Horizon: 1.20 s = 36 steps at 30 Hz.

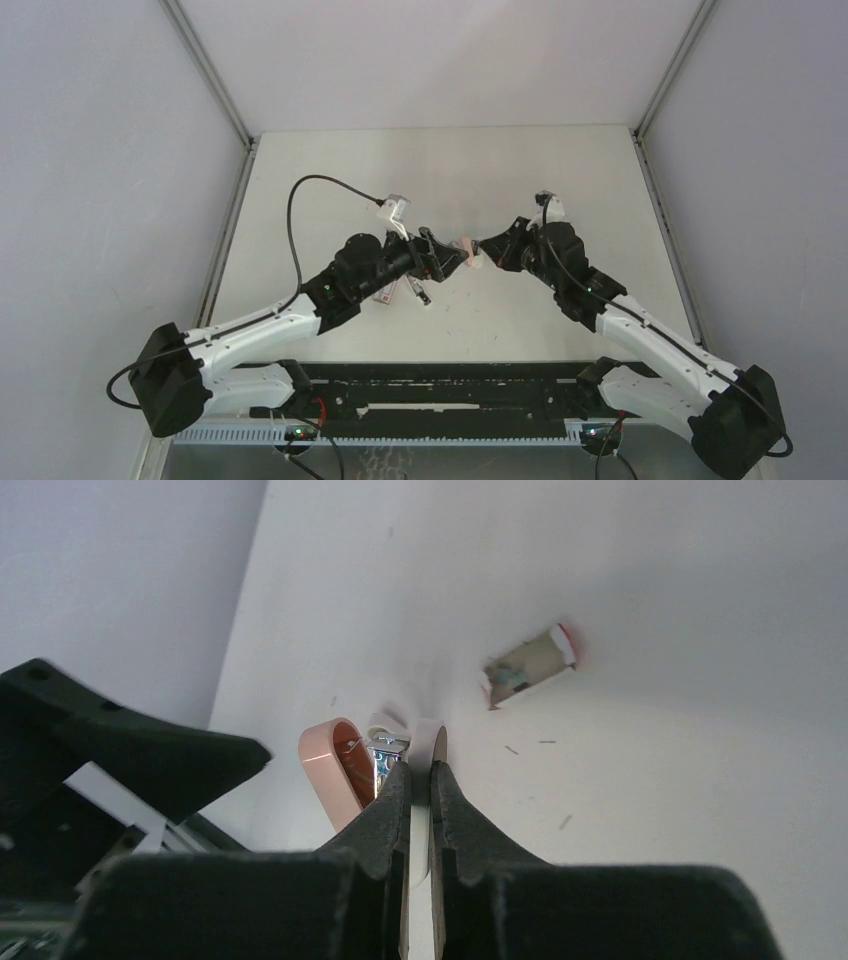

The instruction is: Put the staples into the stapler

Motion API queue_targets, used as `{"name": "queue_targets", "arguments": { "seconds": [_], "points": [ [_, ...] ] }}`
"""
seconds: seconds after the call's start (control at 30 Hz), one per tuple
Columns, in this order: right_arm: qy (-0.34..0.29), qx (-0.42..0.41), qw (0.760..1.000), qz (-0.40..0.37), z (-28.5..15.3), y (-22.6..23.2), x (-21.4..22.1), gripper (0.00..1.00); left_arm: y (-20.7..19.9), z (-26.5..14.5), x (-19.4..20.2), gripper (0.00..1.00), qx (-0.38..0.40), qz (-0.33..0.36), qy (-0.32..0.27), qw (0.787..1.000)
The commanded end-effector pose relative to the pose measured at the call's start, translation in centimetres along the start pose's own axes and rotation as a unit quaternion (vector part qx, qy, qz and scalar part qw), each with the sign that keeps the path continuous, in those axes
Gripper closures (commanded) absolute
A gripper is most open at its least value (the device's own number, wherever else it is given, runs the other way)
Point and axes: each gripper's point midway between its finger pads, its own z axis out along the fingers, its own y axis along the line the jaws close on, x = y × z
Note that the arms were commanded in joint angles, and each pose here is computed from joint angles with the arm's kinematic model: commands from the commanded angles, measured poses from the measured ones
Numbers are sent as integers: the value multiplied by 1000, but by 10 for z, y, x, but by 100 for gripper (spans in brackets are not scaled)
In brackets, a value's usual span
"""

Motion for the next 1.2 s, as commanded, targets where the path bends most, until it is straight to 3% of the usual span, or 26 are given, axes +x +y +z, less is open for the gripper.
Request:
{"name": "queue_targets", "arguments": {
  "seconds": [0.0, 0.23, 0.4, 0.77, 0.93, 0.97, 1.07, 1.17],
  "points": [
    [-60, -55, 997, 6, -11, 38, -25, 100, -41, 3, -37, 10, 67, -27, -47, 996],
    [-66, -107, 992, -2, -23, 69, -23, 100, -37, 6, -31, 13, 59, -30, -37, 997],
    [-61, -127, 990, -8, -25, 81, -19, 100, -37, 6, -33, 21, 58, -32, -41, 997],
    [-57, -132, 990, -11, -28, 88, -13, 100, -34, 5, -33, 64, 50, -30, -42, 997],
    [-53, -134, 989, -23, -30, 89, -11, 99, -30, 3, -32, 91, 40, -15, -37, 998],
    [-53, -135, 989, -28, -32, 89, -12, 89, -29, 2, -32, 98, 35, -11, -35, 999],
    [-44, -144, 987, -48, -39, 91, -11, 57, -25, -7, -32, 100, 29, 38, -26, 999],
    [-26, -156, 985, -72, -48, 91, -10, 46, -23, -21, -26, 100, 30, 112, 7, 993]
  ]
}}
